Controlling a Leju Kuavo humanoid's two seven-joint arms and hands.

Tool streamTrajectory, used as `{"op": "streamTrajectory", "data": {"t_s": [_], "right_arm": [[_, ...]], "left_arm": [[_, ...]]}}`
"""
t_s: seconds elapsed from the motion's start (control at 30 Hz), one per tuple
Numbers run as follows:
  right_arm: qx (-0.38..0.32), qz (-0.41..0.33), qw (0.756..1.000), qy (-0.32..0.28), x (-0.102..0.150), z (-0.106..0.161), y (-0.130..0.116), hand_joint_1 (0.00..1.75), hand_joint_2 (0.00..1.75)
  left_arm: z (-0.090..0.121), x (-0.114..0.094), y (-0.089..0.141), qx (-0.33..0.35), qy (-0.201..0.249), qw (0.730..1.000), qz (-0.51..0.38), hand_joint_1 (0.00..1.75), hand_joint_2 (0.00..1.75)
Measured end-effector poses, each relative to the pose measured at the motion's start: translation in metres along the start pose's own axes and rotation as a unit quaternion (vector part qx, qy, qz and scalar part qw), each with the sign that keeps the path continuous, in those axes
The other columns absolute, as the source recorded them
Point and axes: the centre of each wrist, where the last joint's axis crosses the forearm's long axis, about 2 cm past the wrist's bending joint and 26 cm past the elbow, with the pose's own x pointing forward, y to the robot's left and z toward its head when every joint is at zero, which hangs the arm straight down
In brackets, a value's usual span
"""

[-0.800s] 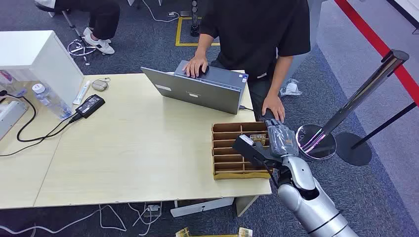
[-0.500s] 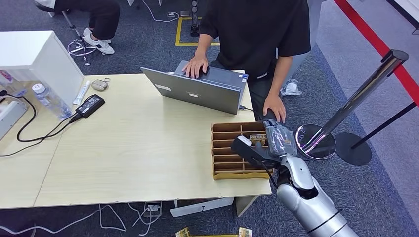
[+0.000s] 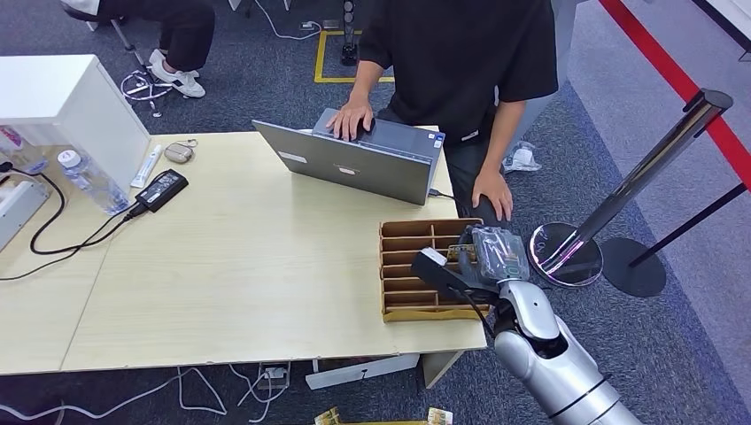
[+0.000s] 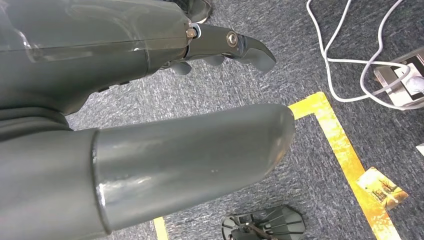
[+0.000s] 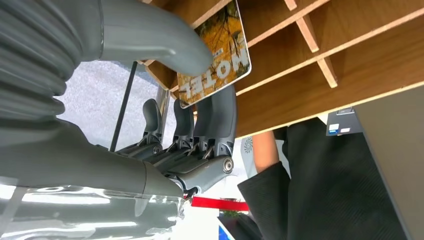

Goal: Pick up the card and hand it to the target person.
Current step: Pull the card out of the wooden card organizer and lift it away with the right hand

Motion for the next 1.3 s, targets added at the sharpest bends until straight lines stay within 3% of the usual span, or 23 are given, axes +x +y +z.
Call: {"op": "streamTrajectory", "data": {"t_s": [0.33, 0.57, 0.77, 1.3], "right_arm": [[0.002, 0.015, 1.000, -0.006, 0.0033, 0.0021, 0.0035, 1.09, 1.75], [0.009, 0.019, 1.000, -0.011, 0.0057, 0.0036, 0.0061, 1.30, 1.75], [0.012, 0.021, 1.000, -0.015, 0.0075, 0.0045, 0.0076, 1.38, 1.75], [0.005, 0.024, 1.000, -0.020, 0.0094, 0.0028, 0.0047, 1.40, 1.75]], "left_arm": [[0.0001, -0.0001, -0.0001, 0.000, 0.003, 1.000, 0.000, 0.00, 0.00], [0.0001, -0.0001, -0.0001, 0.000, 0.004, 1.000, -0.001, 0.00, 0.00], [0.0001, -0.0001, -0.0001, 0.000, 0.004, 1.000, -0.001, 0.00, 0.00], [0.0001, -0.0002, -0.0002, -0.001, 0.004, 1.000, -0.001, 0.00, 0.00]]}}
